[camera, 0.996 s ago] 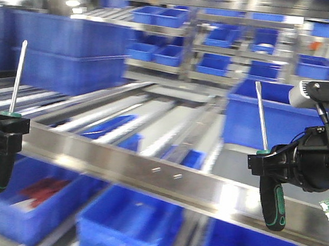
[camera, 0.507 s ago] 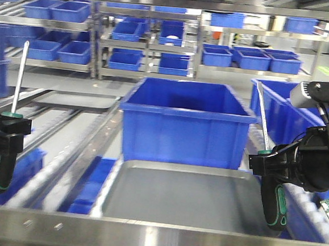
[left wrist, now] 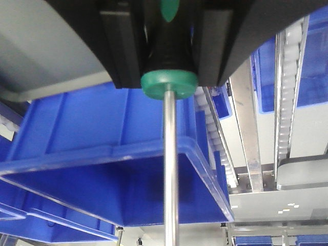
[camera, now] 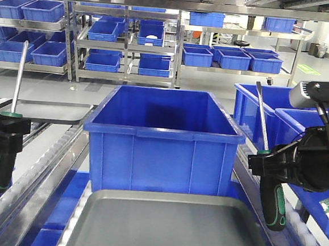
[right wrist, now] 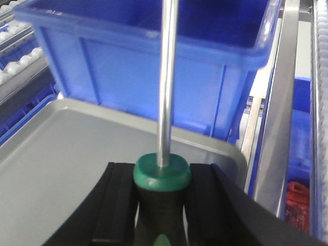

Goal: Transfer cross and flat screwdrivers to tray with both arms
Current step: 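Hold both screwdrivers while the base drives up to the grey tray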

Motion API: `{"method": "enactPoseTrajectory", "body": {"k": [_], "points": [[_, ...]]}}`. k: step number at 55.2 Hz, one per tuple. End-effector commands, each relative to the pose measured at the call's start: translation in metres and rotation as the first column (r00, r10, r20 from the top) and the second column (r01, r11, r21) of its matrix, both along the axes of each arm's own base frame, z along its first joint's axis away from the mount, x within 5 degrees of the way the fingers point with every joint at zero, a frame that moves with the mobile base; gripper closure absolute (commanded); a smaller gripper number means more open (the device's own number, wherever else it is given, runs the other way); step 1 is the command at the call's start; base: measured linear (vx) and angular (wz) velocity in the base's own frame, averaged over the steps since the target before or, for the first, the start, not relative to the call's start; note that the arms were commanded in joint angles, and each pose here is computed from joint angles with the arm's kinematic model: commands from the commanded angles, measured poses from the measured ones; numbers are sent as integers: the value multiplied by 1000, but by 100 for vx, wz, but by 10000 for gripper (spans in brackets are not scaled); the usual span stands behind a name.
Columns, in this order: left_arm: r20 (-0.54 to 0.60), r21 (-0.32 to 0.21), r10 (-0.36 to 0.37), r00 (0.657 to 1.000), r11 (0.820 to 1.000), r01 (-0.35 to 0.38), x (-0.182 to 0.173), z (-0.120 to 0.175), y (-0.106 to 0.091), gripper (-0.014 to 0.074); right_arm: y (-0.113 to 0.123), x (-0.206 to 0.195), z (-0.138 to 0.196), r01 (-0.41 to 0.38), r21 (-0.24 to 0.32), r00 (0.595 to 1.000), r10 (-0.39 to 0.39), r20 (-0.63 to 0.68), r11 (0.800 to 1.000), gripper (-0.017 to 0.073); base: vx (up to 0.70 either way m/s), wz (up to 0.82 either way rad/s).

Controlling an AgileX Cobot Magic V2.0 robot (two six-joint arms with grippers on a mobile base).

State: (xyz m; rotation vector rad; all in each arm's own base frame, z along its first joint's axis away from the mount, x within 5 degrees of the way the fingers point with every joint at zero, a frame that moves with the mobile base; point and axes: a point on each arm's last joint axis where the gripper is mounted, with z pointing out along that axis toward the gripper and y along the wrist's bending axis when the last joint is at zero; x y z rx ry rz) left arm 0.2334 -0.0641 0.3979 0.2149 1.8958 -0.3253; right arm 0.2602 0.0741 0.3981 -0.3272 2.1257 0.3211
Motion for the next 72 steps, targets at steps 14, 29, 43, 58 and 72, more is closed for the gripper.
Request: {"method": "enactPoseTrajectory", "body": {"k": [14, 29, 43, 58, 72], "points": [[132, -56, 28, 991, 998, -21, -5, 25, 2, 591, -2, -4, 26, 16, 45, 991, -22, 134, 999, 567, 14, -5], [132, -56, 28, 991, 998, -21, -5, 25, 2, 591, -2, -4, 26, 16, 45, 991, -22, 134, 999, 567, 7, -2], [132, -56, 28, 991, 998, -21, -5, 25, 2, 591, -2, -4, 26, 16, 45, 991, -22, 134, 999, 567, 1, 0], [132, -56, 28, 991, 998, -21, -5, 25, 2, 591, -2, -4, 26, 18, 47, 990, -25, 142, 999, 567, 0, 0], [133, -59, 29, 991, 998, -21, -4, 25, 2, 591, -2, -4, 26, 17, 56, 991, -24, 133, 998, 567, 0, 0]]}}
